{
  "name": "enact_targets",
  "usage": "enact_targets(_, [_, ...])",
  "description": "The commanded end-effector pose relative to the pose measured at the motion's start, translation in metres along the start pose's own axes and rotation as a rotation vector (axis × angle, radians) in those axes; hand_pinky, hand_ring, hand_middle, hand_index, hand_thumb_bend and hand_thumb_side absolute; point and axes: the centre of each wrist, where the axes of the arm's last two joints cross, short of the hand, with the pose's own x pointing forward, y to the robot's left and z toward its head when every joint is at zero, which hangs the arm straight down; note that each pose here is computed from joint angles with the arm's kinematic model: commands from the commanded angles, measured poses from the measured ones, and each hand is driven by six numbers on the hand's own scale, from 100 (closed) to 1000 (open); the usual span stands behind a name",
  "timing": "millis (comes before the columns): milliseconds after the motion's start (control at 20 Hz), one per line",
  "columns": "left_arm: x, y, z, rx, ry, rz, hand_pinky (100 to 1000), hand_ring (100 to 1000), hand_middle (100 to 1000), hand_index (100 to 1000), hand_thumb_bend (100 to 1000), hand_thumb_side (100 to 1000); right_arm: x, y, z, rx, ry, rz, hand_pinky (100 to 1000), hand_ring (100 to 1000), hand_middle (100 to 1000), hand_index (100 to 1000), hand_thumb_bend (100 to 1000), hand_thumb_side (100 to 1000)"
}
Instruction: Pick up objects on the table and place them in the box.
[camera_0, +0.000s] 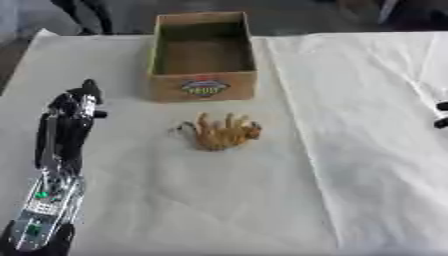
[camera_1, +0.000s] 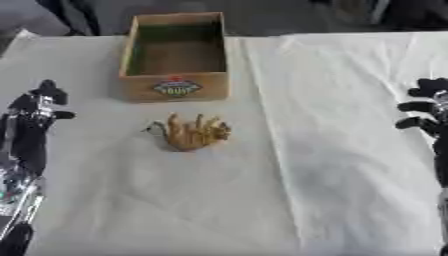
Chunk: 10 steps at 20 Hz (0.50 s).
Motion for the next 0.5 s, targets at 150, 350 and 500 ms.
enact_targets(150, [0.0073,0.0013,-0.003,-0.009,-0.032,-0.007,573,756,476,660,300,584,0.0093,-0.0036,-0.0027,0.0,-0.032,0.008,458,613,639,745,100,676])
enact_targets(350, [0.0072,0.0014,-0.0029,-0.012,-0.033,-0.008,573,755,475,671,297,585,0.0091,-0.0037,-0.0025,0.0,-0.031,0.008,458,613,639,745,100,676])
enact_targets(500, [0.0073,0.0013,-0.003,-0.014,-0.034,-0.008,573,755,474,669,296,585,0.0092,-0.0037,-0.0026,0.0,-0.031,0.008,458,613,639,745,100,676])
